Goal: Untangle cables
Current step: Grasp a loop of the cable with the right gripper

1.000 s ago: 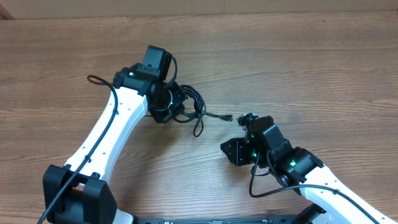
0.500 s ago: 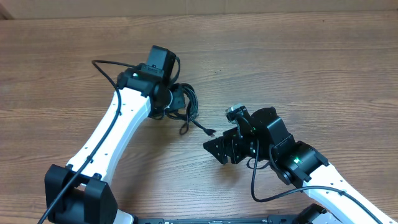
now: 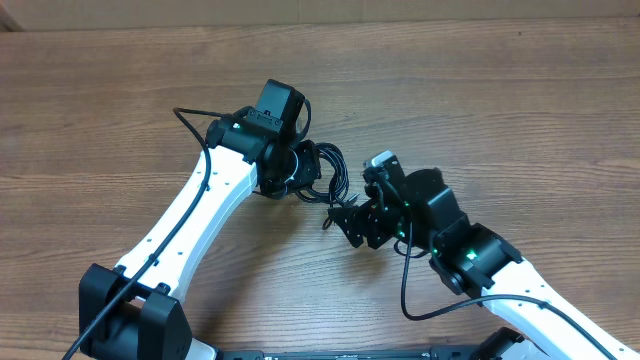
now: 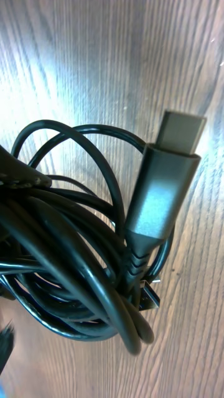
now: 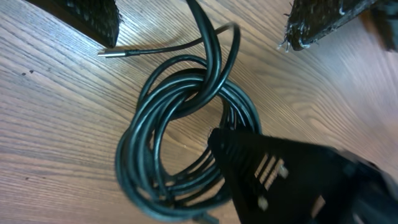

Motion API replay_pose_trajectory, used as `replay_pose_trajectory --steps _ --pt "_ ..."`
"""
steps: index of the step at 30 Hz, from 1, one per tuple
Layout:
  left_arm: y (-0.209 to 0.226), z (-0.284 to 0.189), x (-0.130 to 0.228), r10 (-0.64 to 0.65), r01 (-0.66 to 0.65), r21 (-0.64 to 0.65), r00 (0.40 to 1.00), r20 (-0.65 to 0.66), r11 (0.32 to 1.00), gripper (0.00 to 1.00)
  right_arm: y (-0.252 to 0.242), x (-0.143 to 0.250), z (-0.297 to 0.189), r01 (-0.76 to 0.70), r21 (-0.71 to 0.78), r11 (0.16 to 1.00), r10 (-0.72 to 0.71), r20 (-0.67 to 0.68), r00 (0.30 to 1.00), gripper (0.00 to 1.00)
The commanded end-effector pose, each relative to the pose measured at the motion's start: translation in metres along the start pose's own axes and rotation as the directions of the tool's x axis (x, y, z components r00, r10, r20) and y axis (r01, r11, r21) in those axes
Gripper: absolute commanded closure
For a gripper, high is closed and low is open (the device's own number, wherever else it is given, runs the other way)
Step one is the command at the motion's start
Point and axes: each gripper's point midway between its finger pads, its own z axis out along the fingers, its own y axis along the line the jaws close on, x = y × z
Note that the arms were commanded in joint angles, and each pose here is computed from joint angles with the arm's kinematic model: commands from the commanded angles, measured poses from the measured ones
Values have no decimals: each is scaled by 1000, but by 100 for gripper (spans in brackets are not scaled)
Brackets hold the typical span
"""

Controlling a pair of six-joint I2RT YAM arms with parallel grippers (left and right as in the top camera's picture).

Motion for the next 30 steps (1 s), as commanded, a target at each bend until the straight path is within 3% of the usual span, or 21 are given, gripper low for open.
replay_pose_trajectory --steps 1,5,13,17,22,30 --pt "-23 -13 -5 -24 24 86 1000 2 996 96 2 3 11 75 37 996 -75 -23 997 16" --pt "-29 -20 -7 -16 15 100 1000 9 995 96 -6 18 25 88 104 991 -80 -77 994 25" --pt "-30 -28 -6 59 -60 93 998 12 994 96 -11 10 29 11 137 990 -7 -34 999 77" --pt "-29 -28 -7 86 -87 85 996 19 993 96 -4 3 30 5 102 995 -5 -8 1000 96" --pt "-11 -28 -21 83 -81 -24 992 93 996 96 8 0 23 -75 45 996 75 4 997 96" --pt "24 -38 -50 102 -41 -240 964 244 970 96 58 -3 -11 -155 -210 965 151 -39 988 96"
